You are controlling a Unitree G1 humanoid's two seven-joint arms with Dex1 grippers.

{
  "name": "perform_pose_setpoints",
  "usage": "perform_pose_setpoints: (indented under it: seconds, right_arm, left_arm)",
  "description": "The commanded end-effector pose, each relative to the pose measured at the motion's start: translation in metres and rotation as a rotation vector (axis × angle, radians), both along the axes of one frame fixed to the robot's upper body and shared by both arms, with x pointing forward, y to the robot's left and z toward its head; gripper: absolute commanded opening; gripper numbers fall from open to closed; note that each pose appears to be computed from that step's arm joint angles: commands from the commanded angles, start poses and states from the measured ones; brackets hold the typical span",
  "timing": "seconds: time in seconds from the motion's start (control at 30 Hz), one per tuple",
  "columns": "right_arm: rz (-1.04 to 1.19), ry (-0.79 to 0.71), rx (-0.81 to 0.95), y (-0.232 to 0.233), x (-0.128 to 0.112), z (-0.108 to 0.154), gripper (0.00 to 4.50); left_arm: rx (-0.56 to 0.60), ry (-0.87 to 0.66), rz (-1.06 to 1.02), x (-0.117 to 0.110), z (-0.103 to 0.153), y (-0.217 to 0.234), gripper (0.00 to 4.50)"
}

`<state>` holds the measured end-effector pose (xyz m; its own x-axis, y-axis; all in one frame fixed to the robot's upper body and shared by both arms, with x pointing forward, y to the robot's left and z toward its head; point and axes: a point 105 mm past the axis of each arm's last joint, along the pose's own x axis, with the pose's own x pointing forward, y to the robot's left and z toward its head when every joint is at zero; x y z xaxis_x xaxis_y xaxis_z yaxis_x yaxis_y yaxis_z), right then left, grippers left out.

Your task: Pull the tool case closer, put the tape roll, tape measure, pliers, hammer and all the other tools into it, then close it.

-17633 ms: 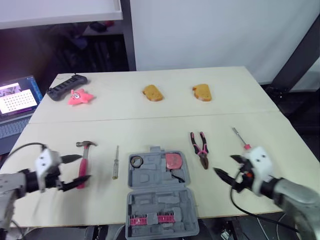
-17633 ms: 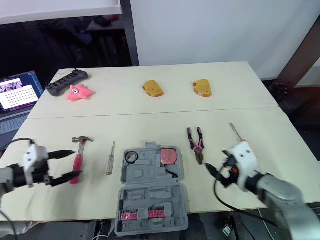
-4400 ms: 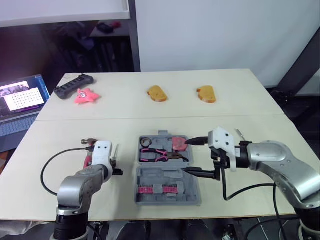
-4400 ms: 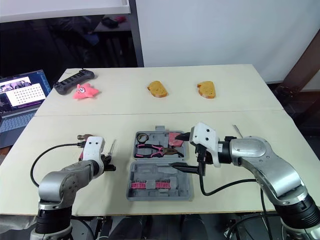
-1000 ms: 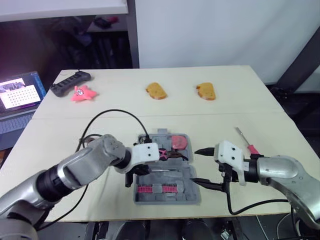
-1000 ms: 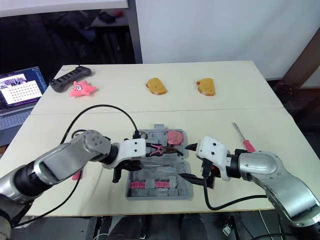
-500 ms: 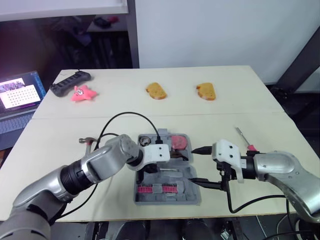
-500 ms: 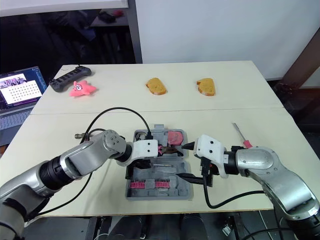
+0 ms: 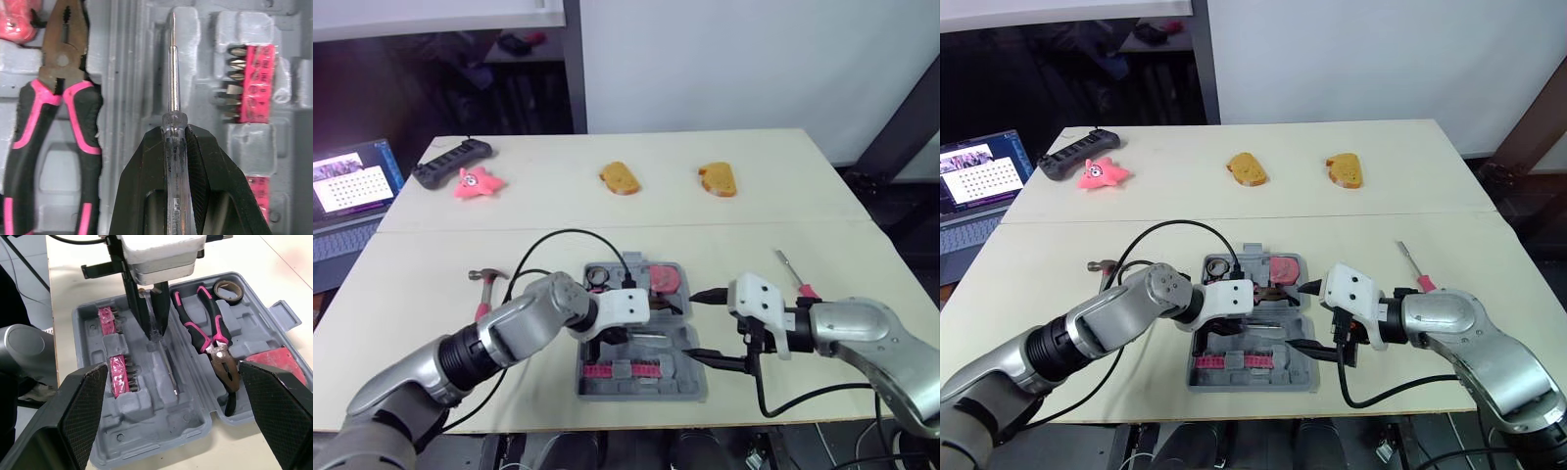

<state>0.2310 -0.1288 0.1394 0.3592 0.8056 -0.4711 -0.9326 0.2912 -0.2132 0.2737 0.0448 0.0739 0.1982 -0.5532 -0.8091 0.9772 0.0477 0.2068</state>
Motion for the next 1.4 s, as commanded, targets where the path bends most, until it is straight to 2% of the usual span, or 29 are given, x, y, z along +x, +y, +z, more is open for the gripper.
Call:
perform_pose_setpoints:
  seconds: [0.03, 1.4]
  right_arm:
    - [0.021, -0.037, 0.012, 0.004, -0.004, 0.010, 4.50]
    - [0.014, -0.021, 0.007, 0.004, -0.005, 0.005, 4.50]
  left_arm:
    - [-0.028, -0.055, -0.009, 0.006, 0.011, -0.001, 0.07]
    - [-0.031, -0.063, -0.026, 0.006, 0.011, 0.003, 0.07]
